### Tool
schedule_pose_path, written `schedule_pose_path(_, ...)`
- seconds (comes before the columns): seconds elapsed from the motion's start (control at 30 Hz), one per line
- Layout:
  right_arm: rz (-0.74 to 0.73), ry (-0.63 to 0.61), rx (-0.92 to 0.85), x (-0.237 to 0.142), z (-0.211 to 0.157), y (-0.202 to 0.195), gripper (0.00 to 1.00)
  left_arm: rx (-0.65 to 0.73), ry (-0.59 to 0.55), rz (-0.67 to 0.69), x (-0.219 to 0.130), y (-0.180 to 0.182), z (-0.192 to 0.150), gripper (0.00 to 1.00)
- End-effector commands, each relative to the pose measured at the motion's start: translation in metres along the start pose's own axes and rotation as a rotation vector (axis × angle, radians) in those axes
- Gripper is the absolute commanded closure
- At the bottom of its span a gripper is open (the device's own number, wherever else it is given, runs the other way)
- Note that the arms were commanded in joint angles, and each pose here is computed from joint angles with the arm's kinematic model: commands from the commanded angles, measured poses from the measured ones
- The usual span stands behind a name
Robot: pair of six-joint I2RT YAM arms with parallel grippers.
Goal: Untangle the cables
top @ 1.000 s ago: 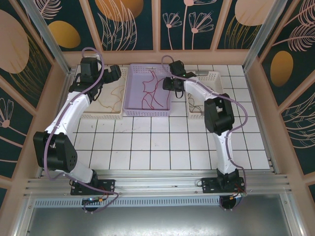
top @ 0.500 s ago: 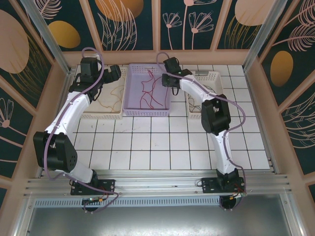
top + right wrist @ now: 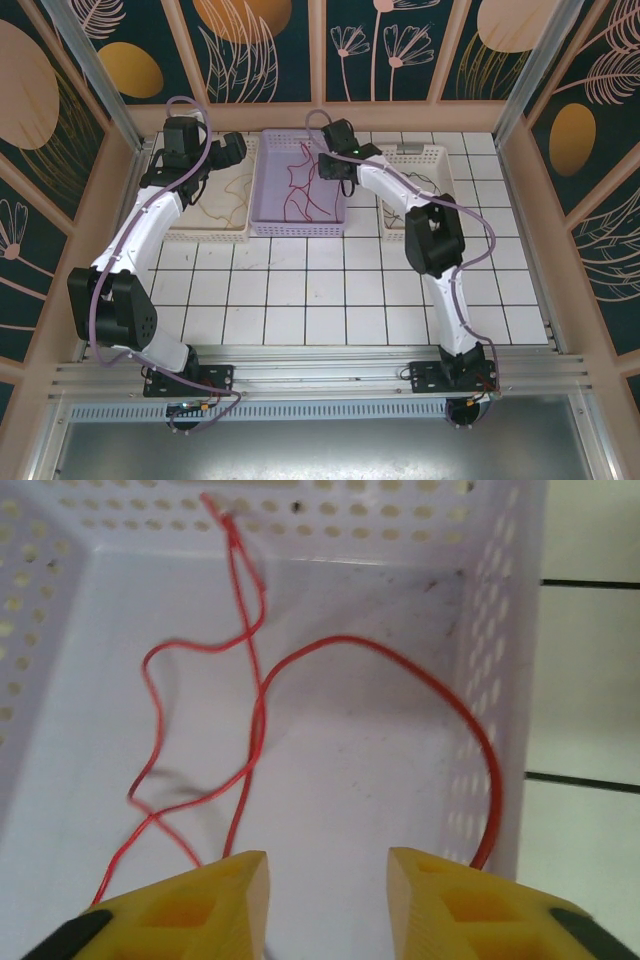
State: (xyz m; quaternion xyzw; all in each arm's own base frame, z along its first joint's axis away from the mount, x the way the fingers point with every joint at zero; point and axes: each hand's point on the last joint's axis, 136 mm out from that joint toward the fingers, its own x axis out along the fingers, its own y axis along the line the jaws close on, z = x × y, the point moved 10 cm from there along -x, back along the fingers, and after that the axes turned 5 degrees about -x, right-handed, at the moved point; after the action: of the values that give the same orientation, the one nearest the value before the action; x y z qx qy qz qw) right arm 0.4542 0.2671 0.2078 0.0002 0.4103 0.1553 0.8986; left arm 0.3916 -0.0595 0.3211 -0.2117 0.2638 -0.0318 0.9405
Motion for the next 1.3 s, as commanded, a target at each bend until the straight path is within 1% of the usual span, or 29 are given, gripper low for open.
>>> schedule_pose_path(0.0,0.122,-0.241,0.004,-0.087,0.042,0.008,0.52,-0.006,-0.045,-0.061,-0.010,-0.004,0.008,0.02)
schedule_pose_path(0.13,0.082,-0.340,-0.021,-0.144,0.044,-0.002,0.44,-0.004,-0.126,-0.130,-0.030,-0.009,0.010,0.01)
schedule_pose_path(0.27,0.050,-0.450,0.024,-0.198,0.026,-0.030,0.35,-0.012,-0.208,-0.130,-0.049,-0.006,0.008,0.02)
schedule_pose_path(0.33,0.026,-0.530,0.054,-0.229,0.010,-0.050,0.28,-0.017,-0.229,-0.123,-0.059,-0.006,0.009,0.02)
schedule_pose_path(0.37,0.002,-0.559,0.073,-0.239,0.002,-0.061,0.24,-0.018,-0.229,-0.109,-0.063,-0.005,0.009,0.02)
schedule_pose_path(0.43,-0.044,-0.628,0.128,-0.258,-0.020,-0.086,0.11,-0.016,-0.218,-0.069,-0.068,-0.001,0.005,0.02)
schedule_pose_path(0.5,-0.084,-0.671,0.190,-0.265,-0.041,-0.110,0.01,-0.028,-0.210,-0.036,-0.071,0.006,-0.006,0.02)
schedule_pose_path(0.6,-0.112,-0.698,0.266,-0.262,-0.072,-0.136,0.01,-0.061,-0.258,0.000,-0.086,0.020,-0.025,0.02)
schedule_pose_path(0.7,-0.206,-0.716,0.314,-0.256,-0.096,-0.151,0.01,-0.086,-0.284,0.052,-0.100,0.034,-0.045,0.01)
schedule_pose_path(0.77,-0.231,-0.715,0.321,-0.253,-0.105,-0.155,0.01,-0.087,-0.283,0.117,-0.103,0.041,-0.050,0.01)
schedule_pose_path(0.83,-0.214,-0.703,0.324,-0.249,-0.109,-0.155,0.01,-0.106,-0.306,0.199,-0.106,0.047,-0.051,0.02)
schedule_pose_path(0.87,-0.204,-0.695,0.327,-0.248,-0.110,-0.155,0.01,-0.107,-0.311,0.210,-0.104,0.048,-0.050,0.01)
schedule_pose_path(0.97,-0.176,-0.669,0.337,-0.245,-0.110,-0.153,0.01,-0.107,-0.292,0.271,-0.087,0.049,-0.043,0.02)
schedule_pose_path(1.07,-0.122,-0.624,0.316,-0.238,-0.114,-0.147,0.01,-0.084,-0.229,0.380,-0.052,0.049,-0.028,0.01)
schedule_pose_path(1.13,-0.109,-0.601,0.286,-0.236,-0.117,-0.141,0.01,-0.071,-0.161,0.426,-0.019,0.048,-0.023,0.02)
schedule_pose_path(1.27,-0.088,-0.587,0.248,-0.240,-0.122,-0.128,0.01,-0.062,-0.117,0.513,0.038,0.051,-0.014,0.02)
